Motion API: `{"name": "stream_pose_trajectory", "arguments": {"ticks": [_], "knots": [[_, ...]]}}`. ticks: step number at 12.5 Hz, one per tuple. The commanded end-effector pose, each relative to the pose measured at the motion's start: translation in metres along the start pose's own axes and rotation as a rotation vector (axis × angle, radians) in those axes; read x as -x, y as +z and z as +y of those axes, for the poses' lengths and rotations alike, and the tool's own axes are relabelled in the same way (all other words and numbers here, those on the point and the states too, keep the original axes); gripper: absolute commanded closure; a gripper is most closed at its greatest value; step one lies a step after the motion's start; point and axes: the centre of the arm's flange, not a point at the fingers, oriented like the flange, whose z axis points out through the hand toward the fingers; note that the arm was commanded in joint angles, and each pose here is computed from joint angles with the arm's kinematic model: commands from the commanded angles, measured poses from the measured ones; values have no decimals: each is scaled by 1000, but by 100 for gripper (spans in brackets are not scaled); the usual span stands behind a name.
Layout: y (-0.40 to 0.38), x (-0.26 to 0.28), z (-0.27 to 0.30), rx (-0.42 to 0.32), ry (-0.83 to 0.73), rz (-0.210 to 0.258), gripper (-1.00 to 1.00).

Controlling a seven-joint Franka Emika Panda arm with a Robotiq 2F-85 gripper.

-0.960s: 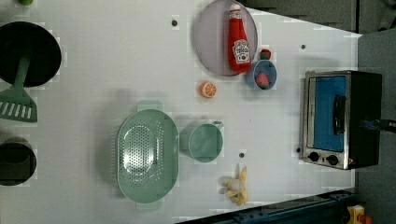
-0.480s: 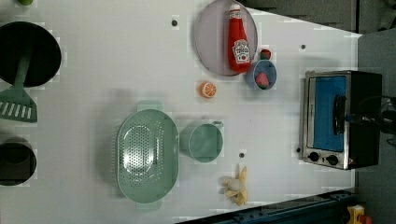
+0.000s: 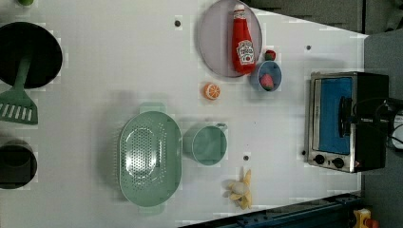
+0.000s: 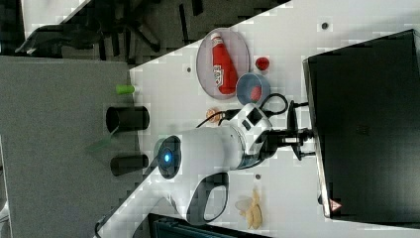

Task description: Flap open oven.

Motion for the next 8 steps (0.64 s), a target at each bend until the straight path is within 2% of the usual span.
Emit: {"name": "stream_pose_trajectory", "arguments": {"ticks": [1, 5, 8], "knots": [[-6, -11, -33, 39, -79, 5, 65], [-1, -15, -70, 154, -68, -24, 65], [8, -14, -104, 182, -76, -35, 65]]}}
